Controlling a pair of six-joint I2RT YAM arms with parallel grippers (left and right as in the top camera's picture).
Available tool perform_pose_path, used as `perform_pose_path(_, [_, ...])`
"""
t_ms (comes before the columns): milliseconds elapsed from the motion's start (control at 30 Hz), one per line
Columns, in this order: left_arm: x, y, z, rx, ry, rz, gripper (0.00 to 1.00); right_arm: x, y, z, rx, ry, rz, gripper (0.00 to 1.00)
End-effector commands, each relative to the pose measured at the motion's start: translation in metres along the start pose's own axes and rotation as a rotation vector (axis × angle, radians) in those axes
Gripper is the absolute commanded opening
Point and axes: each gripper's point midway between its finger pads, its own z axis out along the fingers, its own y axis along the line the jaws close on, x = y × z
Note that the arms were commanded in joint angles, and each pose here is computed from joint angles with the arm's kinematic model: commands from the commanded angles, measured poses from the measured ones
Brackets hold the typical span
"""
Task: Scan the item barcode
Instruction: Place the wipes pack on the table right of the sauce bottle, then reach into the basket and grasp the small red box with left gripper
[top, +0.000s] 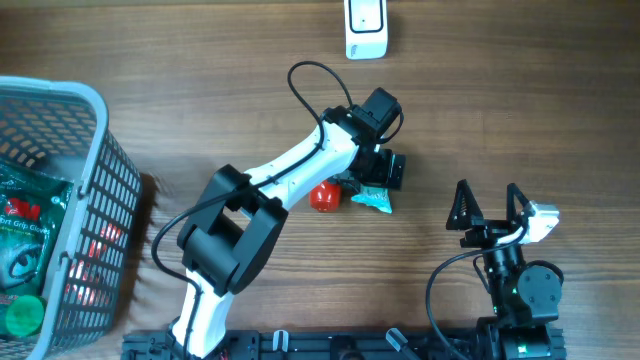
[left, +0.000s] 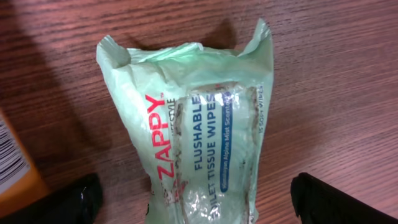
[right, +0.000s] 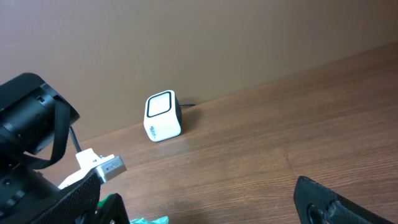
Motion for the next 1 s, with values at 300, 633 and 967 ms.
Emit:
perform_pose_path(300, [-0.015,0.046,-0.192,-0.308,-0.474,-0.007,1.00,-0.001,-0.001,0.000,0.009,-0.006,-0.011,1.00])
perform_pose_path(633, [0.006,0.112,-0.339,-0.330,-0.818,-0.212,1.00,-0.001,-0.001,0.000,0.009,-0.006,-0.011,1.00])
perform_pose_path(967, [0.067,0.200,-0.460,-0.373,-1.164,-0.528,1.00,-0.001,-0.002,0.000,0.010,-0.006,-0.012,1.00])
